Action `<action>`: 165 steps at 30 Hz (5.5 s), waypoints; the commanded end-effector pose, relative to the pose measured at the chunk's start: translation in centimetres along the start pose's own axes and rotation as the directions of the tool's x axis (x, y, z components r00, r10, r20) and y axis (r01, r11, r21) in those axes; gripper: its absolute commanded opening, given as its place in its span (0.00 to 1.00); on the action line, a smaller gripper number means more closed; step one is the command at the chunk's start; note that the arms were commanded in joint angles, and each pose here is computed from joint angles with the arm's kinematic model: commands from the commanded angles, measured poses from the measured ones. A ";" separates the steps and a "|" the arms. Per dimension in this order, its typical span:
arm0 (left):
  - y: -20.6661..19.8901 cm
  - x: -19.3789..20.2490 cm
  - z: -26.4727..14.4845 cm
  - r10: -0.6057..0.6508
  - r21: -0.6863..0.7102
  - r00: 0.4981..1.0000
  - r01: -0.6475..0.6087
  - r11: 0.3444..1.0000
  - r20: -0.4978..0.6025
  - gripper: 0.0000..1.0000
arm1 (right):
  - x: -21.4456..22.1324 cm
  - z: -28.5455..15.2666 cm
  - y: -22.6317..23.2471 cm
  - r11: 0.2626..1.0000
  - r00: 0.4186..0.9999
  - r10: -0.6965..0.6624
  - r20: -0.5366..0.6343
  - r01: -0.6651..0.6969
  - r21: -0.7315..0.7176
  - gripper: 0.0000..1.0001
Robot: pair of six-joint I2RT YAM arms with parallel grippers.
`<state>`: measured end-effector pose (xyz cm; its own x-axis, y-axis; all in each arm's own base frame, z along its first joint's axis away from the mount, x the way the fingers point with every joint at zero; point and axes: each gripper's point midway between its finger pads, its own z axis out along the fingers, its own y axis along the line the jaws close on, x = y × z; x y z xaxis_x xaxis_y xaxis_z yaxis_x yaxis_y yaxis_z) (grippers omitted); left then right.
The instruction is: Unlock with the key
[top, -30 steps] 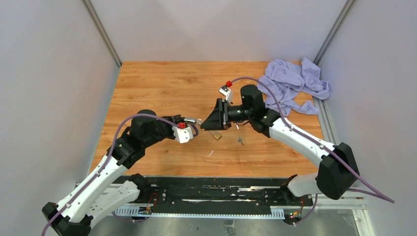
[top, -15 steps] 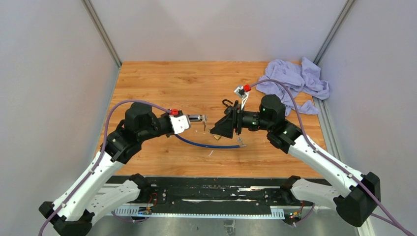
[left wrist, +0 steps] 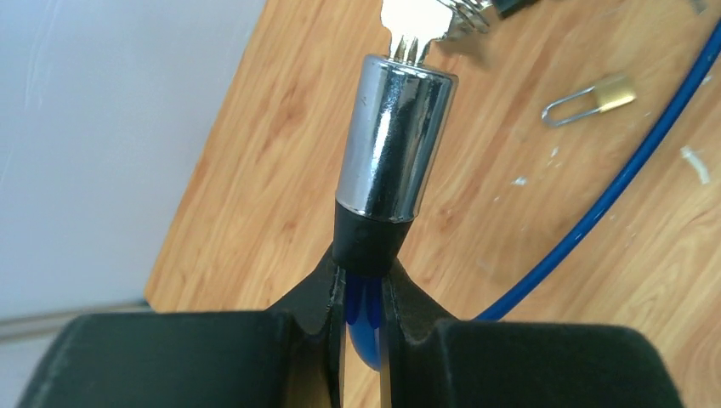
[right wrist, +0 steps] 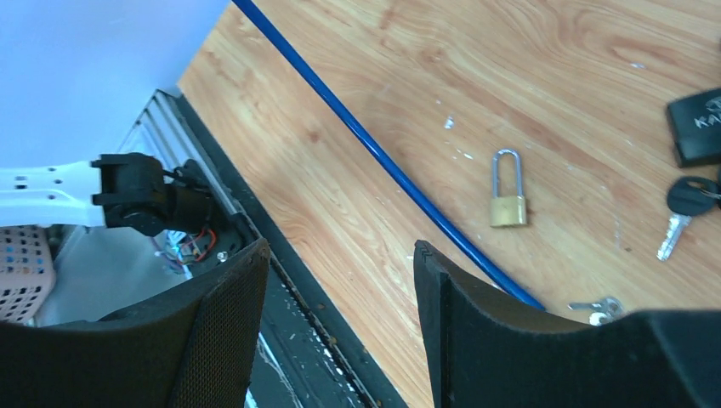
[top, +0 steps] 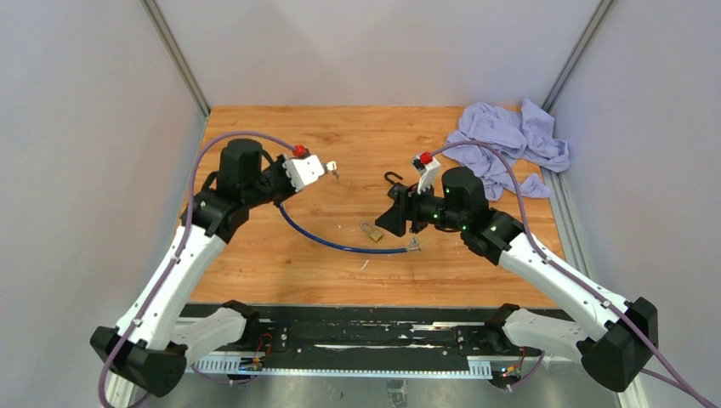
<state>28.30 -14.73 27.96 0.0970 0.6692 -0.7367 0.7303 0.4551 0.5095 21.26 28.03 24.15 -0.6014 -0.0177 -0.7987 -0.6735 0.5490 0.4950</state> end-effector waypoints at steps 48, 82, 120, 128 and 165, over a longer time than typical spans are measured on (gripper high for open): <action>5.4 16.5 22.0 0.167 0.236 0.843 -0.049 0.971 -0.512 0.69 | 7.4 -2.1 -14.9 0.710 0.935 0.294 -0.198 -0.075 0.700 0.68; 5.4 9.6 3.3 -0.384 -0.181 0.871 0.343 0.922 -0.306 1.00 | 16.4 1.3 -20.7 0.678 0.810 0.423 -0.406 0.015 0.735 0.27; -4.4 5.6 2.8 -0.443 0.234 0.852 0.508 0.829 -0.277 0.79 | 12.7 0.7 -14.9 0.741 0.825 0.476 -0.306 -0.188 0.645 0.23; -4.4 6.0 3.0 -0.441 0.227 0.849 0.509 0.830 -0.293 0.78 | 15.0 0.9 -16.1 0.699 0.806 0.506 -0.305 -0.176 0.693 0.31; -4.7 6.8 2.5 -0.399 0.215 0.871 0.464 0.859 -0.285 0.76 | 16.6 2.6 -17.7 0.556 0.797 0.578 -0.175 -0.228 0.799 0.25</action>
<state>27.44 -13.63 18.96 -0.4285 0.5679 -0.7027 0.8089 0.5876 -0.0184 24.33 20.49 1.83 -0.9476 0.1414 -0.2865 0.0751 0.9702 0.2304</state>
